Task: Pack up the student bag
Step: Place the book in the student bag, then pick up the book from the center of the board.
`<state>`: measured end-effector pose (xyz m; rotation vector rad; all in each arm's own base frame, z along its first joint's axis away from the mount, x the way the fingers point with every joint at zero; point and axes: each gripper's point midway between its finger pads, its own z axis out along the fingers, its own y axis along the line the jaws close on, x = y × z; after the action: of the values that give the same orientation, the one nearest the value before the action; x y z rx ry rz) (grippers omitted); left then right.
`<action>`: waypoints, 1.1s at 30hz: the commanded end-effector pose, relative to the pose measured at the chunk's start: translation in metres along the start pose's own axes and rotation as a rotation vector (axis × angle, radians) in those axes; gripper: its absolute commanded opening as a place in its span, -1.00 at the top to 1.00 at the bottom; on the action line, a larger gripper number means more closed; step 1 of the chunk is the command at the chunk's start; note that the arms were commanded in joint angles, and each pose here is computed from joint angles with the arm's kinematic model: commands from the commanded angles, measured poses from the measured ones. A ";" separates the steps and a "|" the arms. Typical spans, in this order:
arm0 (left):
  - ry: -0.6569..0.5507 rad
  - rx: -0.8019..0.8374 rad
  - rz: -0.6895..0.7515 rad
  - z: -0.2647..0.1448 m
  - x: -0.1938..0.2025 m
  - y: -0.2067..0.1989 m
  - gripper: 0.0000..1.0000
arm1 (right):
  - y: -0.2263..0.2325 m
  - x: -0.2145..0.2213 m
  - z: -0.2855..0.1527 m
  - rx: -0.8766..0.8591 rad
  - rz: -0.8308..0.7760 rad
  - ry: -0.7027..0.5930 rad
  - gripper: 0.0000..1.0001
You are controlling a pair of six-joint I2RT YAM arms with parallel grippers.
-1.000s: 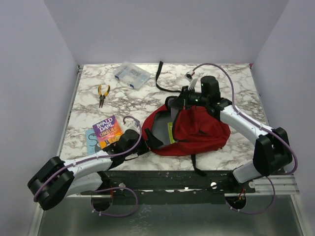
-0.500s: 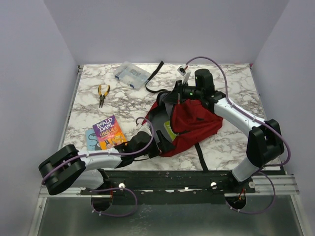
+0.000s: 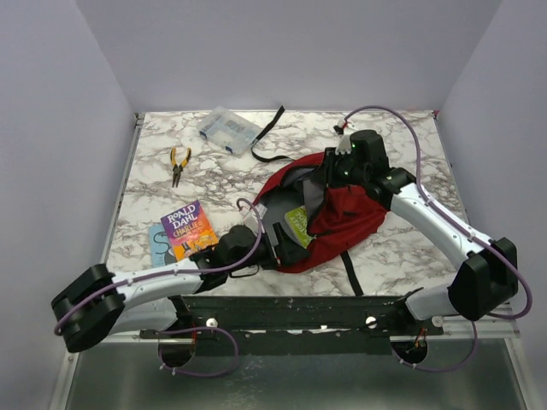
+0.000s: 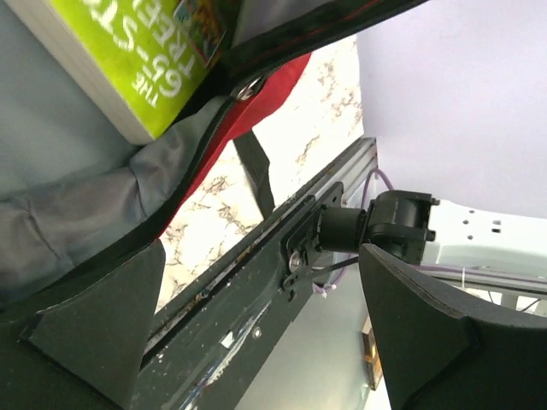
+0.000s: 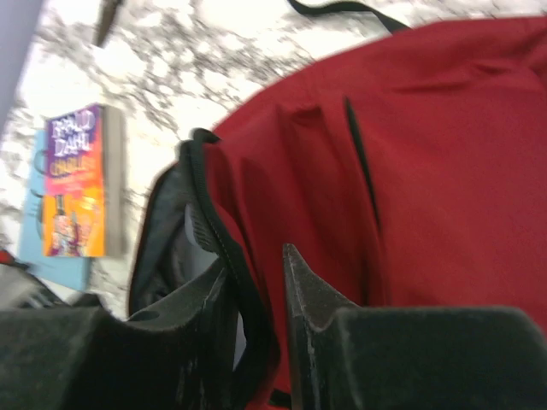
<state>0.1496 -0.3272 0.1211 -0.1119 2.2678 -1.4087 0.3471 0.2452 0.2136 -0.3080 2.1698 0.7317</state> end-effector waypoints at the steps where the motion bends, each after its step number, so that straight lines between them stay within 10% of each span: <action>1: -0.068 -0.037 0.138 -0.026 -0.027 0.010 -0.94 | -0.040 0.043 -0.013 0.183 -0.001 0.095 0.34; 16: -0.313 -0.262 0.225 -0.132 -0.118 0.050 -0.97 | -0.008 0.024 -0.036 0.126 -0.033 0.046 -0.49; 33: -0.597 -0.677 0.161 -0.214 -0.180 0.097 -0.97 | 0.160 -0.004 -0.024 -0.234 -0.027 -0.092 -0.73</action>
<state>0.2299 -0.0866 0.2004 -0.3213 2.0143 -0.5897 0.2774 0.3184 0.3009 -0.4194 2.0016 0.7817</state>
